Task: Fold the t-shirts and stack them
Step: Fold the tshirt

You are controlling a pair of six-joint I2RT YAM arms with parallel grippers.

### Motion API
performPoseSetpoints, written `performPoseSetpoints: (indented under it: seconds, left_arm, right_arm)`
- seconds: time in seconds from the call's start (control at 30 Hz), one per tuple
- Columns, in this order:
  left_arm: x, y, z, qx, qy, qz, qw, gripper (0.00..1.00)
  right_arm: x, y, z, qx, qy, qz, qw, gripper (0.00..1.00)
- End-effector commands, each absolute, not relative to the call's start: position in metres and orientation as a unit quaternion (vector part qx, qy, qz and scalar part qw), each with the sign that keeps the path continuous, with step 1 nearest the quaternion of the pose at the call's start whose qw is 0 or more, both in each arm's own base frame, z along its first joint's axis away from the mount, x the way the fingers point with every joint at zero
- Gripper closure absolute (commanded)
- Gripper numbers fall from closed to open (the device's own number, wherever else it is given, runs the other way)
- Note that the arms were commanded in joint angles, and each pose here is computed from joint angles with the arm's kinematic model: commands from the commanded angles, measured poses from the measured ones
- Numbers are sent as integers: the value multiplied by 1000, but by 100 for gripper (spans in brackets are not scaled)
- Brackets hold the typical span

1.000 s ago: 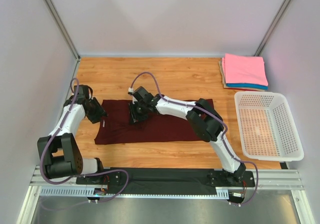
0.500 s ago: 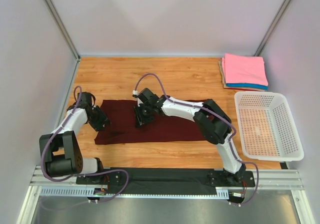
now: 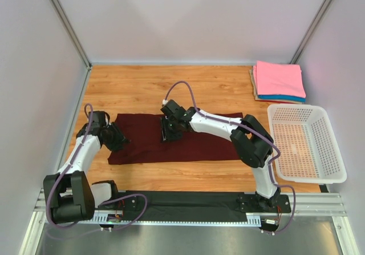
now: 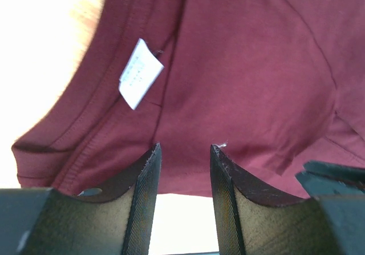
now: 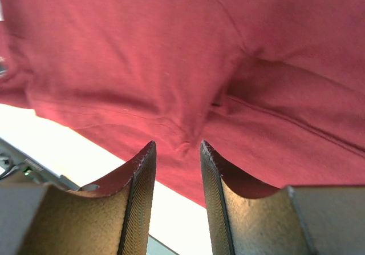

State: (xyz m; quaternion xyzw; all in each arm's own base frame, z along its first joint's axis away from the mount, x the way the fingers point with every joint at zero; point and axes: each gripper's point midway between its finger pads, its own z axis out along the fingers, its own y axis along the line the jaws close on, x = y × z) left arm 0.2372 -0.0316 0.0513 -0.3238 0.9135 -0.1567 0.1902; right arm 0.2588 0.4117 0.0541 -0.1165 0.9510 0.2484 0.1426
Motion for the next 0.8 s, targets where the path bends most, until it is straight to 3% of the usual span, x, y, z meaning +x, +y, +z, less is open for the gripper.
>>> performPoseSetpoints:
  seconds: [0.0, 0.47, 0.77]
  left_arm:
    - [234, -33, 52, -321, 912, -154, 202, 52]
    - [232, -47, 32, -333, 906, -189, 181, 53]
    - [232, -50, 22, -338, 906, -191, 172, 71]
  right_arm:
    - [262, 406, 54, -92, 956, 234, 149, 61]
    - [258, 417, 44, -75, 952, 265, 137, 61]
    - [257, 414, 35, -74, 953, 261, 132, 71]
